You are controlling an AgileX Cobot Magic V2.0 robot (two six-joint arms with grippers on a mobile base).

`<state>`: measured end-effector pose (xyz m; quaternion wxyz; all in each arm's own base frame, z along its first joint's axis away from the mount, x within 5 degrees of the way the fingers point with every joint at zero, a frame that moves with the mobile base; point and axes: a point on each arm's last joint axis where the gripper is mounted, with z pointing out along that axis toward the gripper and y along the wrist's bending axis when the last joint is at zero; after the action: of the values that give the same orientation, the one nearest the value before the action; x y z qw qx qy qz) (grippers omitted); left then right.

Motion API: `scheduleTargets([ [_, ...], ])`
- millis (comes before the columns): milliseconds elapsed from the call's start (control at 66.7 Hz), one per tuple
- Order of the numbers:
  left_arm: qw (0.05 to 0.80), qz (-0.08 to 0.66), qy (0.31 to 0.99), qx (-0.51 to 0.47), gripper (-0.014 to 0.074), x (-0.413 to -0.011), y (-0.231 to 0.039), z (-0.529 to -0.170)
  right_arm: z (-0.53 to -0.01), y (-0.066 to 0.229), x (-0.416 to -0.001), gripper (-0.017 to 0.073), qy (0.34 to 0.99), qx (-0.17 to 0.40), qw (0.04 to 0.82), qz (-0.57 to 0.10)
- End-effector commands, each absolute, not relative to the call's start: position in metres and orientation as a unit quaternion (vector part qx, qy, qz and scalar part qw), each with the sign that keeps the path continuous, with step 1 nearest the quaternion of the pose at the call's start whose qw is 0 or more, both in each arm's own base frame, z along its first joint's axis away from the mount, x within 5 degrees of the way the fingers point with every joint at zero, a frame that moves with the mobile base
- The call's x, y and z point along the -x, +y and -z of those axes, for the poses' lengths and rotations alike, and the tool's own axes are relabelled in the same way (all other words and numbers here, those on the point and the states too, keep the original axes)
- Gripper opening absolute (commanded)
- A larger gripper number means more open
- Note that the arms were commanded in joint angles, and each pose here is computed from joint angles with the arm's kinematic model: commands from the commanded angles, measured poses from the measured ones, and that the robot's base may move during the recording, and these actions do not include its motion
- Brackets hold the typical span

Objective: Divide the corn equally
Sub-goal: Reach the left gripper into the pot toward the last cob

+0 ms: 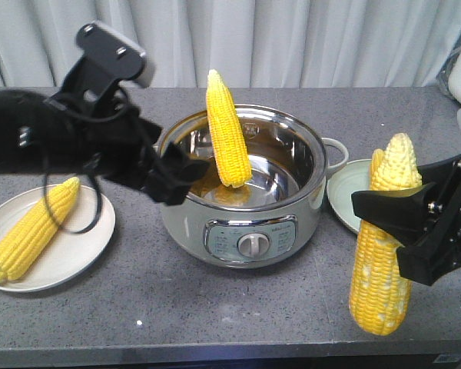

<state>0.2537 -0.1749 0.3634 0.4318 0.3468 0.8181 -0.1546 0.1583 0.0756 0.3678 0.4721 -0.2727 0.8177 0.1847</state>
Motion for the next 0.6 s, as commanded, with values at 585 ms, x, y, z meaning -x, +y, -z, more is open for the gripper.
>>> scheduleTargets([
  [585,0.391,0.024,0.898,-0.200,0.0562,-0.330,-0.267,-0.389,-0.382,0.074,-0.158,0.0222,0.801,0.261,0.506,-0.187],
])
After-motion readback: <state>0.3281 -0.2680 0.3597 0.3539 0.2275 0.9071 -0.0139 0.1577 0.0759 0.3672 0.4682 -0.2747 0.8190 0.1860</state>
